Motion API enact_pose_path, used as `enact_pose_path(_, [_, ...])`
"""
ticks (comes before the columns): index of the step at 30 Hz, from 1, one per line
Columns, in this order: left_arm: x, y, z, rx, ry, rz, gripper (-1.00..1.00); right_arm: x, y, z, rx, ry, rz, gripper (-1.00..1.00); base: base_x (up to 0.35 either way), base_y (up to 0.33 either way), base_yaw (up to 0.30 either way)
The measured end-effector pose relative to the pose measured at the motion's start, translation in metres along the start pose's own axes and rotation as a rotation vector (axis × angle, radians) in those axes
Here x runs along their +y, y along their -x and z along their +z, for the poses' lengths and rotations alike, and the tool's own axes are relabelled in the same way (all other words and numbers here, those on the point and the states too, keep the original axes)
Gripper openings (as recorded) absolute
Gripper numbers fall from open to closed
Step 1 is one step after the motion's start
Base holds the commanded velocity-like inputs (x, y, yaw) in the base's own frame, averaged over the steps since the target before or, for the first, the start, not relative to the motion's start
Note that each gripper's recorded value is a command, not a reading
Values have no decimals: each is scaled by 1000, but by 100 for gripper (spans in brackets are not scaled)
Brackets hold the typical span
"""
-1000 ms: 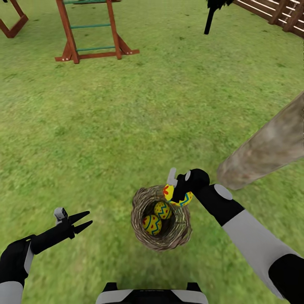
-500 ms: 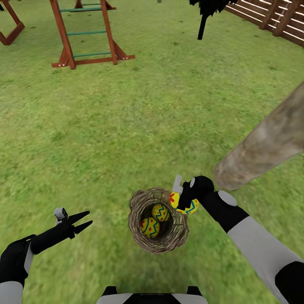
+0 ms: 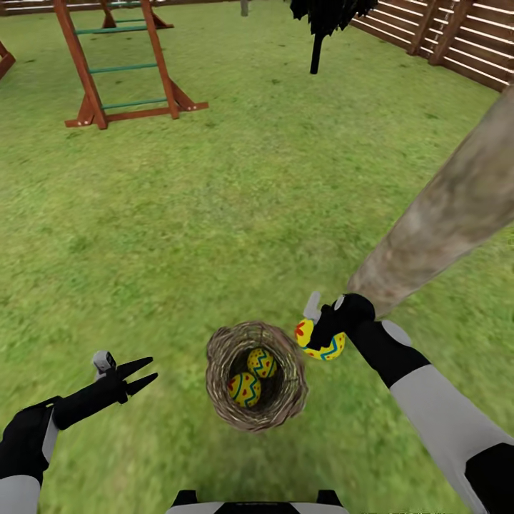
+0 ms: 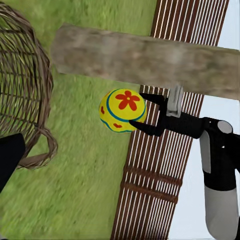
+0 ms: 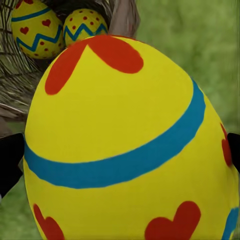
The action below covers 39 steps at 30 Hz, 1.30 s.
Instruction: Take the three Easter eggs out of the wicker basket on the lawn in the garden, then place them on the lawn next to a single tree (choose any tree) so that all three eggs are next to the same tree and none are left in the basket.
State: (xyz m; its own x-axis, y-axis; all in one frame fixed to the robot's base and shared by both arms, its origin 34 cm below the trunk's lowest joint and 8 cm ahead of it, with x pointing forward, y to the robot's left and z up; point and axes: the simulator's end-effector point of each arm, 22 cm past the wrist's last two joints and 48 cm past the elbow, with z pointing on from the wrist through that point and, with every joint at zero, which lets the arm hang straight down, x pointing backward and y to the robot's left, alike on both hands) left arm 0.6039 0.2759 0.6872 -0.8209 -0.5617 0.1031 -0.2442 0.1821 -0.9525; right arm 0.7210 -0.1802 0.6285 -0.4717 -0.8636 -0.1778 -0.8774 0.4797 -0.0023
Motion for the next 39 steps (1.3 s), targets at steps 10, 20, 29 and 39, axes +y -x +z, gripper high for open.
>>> enact_pose_path(10, [-6, 3, -2, -5, -7, 11, 100, 12, -4, 0, 3, 13, 2, -100, 0, 0, -205])
enact_pose_path(20, [-13, 3, -1, -8, -16, 19, 100, 23, -9, 1, 10, 23, 6, -100, 0, 0, -203])
enact_pose_path(29, [-17, 2, 1, -10, -29, 16, 100, 19, -6, -6, 1, 10, 5, -100, 0, 0, -195])
enact_pose_path(39, [-21, 1, 3, -11, -37, 20, 100, 10, -3, -15, -15, -10, 21, -100, 0, 0, -195])
